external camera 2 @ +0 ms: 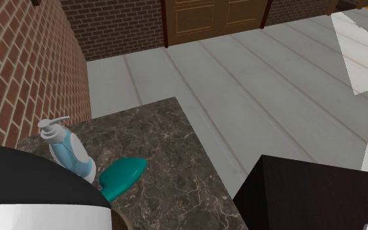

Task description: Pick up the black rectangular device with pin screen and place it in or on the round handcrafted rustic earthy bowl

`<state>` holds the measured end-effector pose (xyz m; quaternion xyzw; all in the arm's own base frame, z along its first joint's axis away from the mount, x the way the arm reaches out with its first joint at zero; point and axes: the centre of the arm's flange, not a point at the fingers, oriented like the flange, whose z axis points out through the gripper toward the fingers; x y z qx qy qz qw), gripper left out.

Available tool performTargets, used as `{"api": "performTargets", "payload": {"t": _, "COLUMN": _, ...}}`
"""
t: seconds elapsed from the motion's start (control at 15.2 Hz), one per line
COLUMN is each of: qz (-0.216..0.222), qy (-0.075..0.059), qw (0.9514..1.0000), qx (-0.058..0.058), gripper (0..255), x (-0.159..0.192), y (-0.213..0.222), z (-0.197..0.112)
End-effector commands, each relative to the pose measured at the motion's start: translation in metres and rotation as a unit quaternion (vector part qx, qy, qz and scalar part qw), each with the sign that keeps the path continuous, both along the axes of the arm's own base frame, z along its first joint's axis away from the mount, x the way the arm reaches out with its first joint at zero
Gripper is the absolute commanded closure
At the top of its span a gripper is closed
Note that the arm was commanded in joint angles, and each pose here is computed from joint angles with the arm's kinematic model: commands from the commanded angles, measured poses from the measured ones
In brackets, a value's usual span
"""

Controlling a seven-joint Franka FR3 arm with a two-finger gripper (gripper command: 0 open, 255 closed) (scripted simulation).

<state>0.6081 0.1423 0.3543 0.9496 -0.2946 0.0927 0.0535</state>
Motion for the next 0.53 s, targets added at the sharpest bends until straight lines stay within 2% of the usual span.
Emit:
{"api": "performTargets", "payload": {"t": 0.0, "qz": 0.000, "qy": 0.000, "qw": 1.0000, "qx": 0.000, "gripper": 0, "x": 0.000, "y": 0.000, "z": 0.000}}
{"api": "performTargets", "payload": {"t": 0.13, "qz": 0.000, "qy": 0.000, "qw": 1.0000, "qx": 0.000, "gripper": 0, "x": 0.000, "y": 0.000, "z": 0.000}}
{"api": "performTargets", "payload": {"t": 0.4, "qz": 0.000, "qy": 0.000, "qw": 1.0000, "qx": 0.000, "gripper": 0, "x": -0.007, "y": 0.008, "z": 0.049}}
{"api": "performTargets", "payload": {"t": 0.46, "qz": 0.000, "qy": 0.000, "qw": 1.0000, "qx": 0.000, "gripper": 0, "x": -0.007, "y": 0.008, "z": 0.049}}
